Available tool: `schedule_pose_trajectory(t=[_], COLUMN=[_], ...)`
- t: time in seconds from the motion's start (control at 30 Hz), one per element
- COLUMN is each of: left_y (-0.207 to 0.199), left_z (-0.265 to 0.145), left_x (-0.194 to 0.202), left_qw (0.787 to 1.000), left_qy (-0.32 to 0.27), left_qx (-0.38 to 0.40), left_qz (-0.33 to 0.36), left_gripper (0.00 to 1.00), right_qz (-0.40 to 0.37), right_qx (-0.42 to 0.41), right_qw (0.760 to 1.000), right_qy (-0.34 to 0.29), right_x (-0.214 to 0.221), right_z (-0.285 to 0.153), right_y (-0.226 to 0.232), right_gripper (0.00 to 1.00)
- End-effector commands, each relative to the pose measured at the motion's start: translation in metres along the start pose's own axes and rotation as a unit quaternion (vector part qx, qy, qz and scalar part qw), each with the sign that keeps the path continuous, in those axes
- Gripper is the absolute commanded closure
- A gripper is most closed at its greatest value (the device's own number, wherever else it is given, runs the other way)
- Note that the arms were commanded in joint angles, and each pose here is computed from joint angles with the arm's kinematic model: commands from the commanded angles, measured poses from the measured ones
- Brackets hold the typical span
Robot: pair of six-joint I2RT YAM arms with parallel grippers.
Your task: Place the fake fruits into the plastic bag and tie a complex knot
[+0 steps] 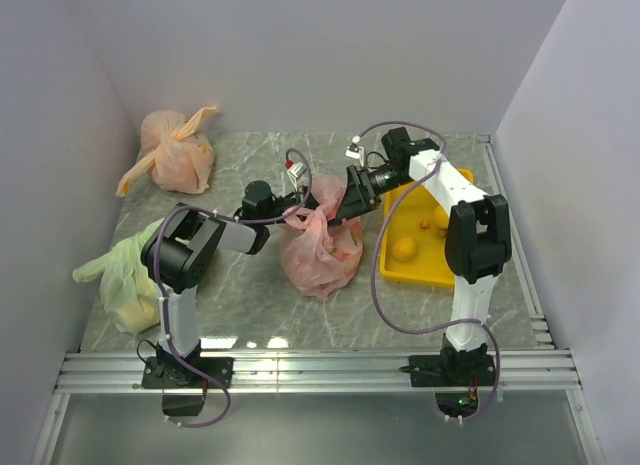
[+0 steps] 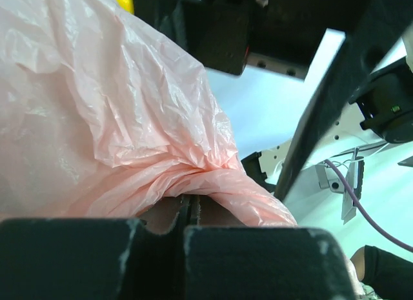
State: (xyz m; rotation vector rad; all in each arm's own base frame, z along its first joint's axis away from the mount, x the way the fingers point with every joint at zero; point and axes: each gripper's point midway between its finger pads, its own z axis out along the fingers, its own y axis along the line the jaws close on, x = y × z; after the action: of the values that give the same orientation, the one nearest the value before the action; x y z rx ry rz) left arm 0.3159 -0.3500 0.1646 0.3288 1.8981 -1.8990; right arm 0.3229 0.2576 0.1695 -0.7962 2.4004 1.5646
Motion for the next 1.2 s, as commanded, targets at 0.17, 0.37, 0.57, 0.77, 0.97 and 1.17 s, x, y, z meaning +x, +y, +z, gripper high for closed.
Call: schedule_pose_trajectory(t=[0.17,0.37,0.57,0.77,0.97,1.17], left_y=[-0.025,-0.026,-0.026,-0.026,-0.022,-0.011], left_z=[0.001,0.003,0.004,0.004,0.000,-0.010], left_x=[-0.003,-0.001,-0.001,-0.002,-0.005,-0.004], left_qw=[0.998,0.998,0.998,0.998,0.999,1.000], left_qy=[0.007,0.009,0.011,0.011,0.009,0.008], left_qx=[0.037,0.038,0.039,0.039,0.021,-0.003], left_qz=[0.054,0.054,0.056,0.054,0.048,0.027], left_gripper=[0.99,0.99,0.99,0.99,0.83,0.73], right_qz=[0.040,0.050,0.057,0.049,0.037,0.031], right_qx=[-0.031,-0.006,-0.010,-0.003,-0.003,-0.007], right_qw=[0.999,0.998,0.997,0.998,0.999,0.999], right_qy=[-0.008,-0.029,-0.043,-0.031,-0.028,-0.025], right_x=[0.013,-0.001,-0.009,-0.006,-0.006,-0.004], right_z=[-0.017,-0.016,-0.013,-0.014,-0.017,-0.018], right_y=[0.014,-0.001,-0.005,-0.009,-0.006,-0.004], right_gripper=[0.38,0.45,0.59,0.92,1.00,1.00])
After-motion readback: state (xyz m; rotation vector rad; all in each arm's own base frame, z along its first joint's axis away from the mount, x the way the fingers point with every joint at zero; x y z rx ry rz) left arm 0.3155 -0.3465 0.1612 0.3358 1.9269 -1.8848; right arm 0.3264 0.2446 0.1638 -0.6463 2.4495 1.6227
